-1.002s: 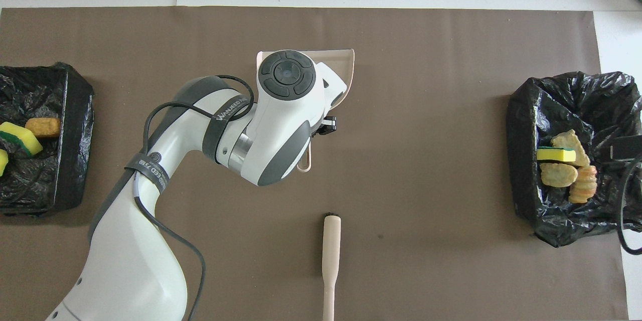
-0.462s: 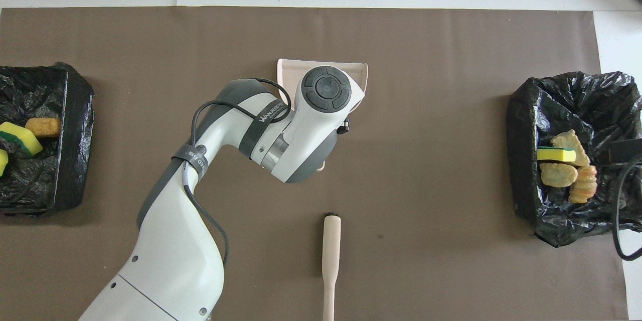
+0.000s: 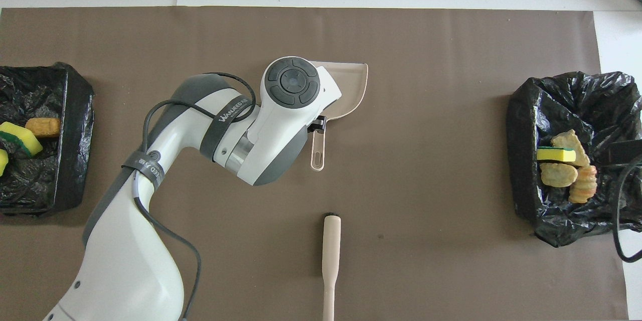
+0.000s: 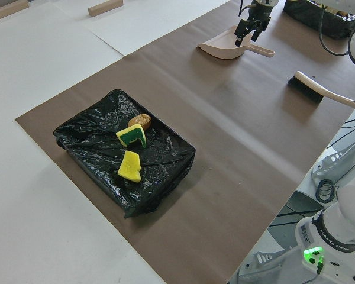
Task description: Sweep and dump trash in bin
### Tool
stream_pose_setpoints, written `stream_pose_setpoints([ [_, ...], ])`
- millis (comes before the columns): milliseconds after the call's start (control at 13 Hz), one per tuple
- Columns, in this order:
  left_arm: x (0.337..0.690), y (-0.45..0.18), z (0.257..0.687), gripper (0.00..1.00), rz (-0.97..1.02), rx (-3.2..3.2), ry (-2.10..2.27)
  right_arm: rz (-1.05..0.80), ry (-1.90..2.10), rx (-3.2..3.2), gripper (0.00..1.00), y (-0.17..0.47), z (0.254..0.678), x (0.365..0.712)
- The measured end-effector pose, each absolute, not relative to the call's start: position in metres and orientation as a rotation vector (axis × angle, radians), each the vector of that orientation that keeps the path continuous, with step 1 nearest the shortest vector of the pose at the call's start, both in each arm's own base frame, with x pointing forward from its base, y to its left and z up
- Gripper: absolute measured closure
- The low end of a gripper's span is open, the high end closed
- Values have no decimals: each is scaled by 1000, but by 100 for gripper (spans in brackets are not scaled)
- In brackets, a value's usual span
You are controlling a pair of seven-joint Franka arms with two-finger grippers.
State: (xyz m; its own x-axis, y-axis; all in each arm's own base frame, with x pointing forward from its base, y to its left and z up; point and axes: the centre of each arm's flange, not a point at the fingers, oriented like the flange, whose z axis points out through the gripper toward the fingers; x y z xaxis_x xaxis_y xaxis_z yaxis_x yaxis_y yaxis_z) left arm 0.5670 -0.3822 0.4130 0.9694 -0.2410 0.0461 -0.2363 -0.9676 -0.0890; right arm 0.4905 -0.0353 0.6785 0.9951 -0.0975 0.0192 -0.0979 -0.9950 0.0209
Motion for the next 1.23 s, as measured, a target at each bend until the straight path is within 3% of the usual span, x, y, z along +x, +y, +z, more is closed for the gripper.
stream_pose_setpoints([
  [539, 560, -244, 504, 0, -92, -3018, 378, -2, -157, 3118, 0, -36, 677, 488],
  [1233, 526, -85, 645, 0, -128, -3084, 394, 10, -148, 3118, 0, -33, 681, 486],
])
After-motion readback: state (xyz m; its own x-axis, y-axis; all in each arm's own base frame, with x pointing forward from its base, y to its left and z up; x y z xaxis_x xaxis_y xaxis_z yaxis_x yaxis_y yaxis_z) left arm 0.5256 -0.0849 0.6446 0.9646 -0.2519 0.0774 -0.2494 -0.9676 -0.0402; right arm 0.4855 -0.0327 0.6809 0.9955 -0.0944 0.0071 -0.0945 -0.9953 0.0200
